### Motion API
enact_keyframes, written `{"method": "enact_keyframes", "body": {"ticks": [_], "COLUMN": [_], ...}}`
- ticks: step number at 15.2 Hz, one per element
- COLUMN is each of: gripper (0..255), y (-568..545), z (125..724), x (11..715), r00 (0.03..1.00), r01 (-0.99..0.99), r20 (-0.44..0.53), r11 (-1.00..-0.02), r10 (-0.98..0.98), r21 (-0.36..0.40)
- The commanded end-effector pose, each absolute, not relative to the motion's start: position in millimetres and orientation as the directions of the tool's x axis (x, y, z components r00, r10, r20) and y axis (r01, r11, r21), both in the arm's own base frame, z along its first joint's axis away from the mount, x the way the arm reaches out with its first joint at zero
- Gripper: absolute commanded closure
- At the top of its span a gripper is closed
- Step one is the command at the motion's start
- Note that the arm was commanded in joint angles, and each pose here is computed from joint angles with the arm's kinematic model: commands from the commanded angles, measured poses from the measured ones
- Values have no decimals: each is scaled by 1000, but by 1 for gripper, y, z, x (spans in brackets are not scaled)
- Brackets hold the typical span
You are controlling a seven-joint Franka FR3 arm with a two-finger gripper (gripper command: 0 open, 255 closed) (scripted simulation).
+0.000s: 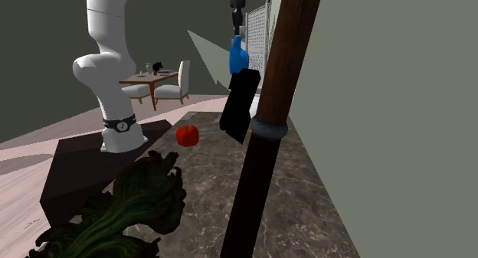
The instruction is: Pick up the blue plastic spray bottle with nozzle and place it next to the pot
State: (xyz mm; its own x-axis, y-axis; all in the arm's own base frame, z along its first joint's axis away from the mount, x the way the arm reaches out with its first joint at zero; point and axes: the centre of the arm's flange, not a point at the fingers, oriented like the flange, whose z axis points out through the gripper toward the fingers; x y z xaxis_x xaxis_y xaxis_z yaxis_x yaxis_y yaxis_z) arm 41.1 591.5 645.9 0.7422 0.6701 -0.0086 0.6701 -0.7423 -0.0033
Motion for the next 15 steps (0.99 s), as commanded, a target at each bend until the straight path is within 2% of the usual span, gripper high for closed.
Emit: {"method": "enact_keyframes", "body": {"ticks": [1, 15], "gripper": [255, 255], "y": [592, 592], "z": [636, 562], "x": [41, 41], "r00": [742, 742], "r01": [670, 670], "r20": [-8, -8], "r11": [-742, -742], "r10": [670, 670], "r21": [-4, -4]}}
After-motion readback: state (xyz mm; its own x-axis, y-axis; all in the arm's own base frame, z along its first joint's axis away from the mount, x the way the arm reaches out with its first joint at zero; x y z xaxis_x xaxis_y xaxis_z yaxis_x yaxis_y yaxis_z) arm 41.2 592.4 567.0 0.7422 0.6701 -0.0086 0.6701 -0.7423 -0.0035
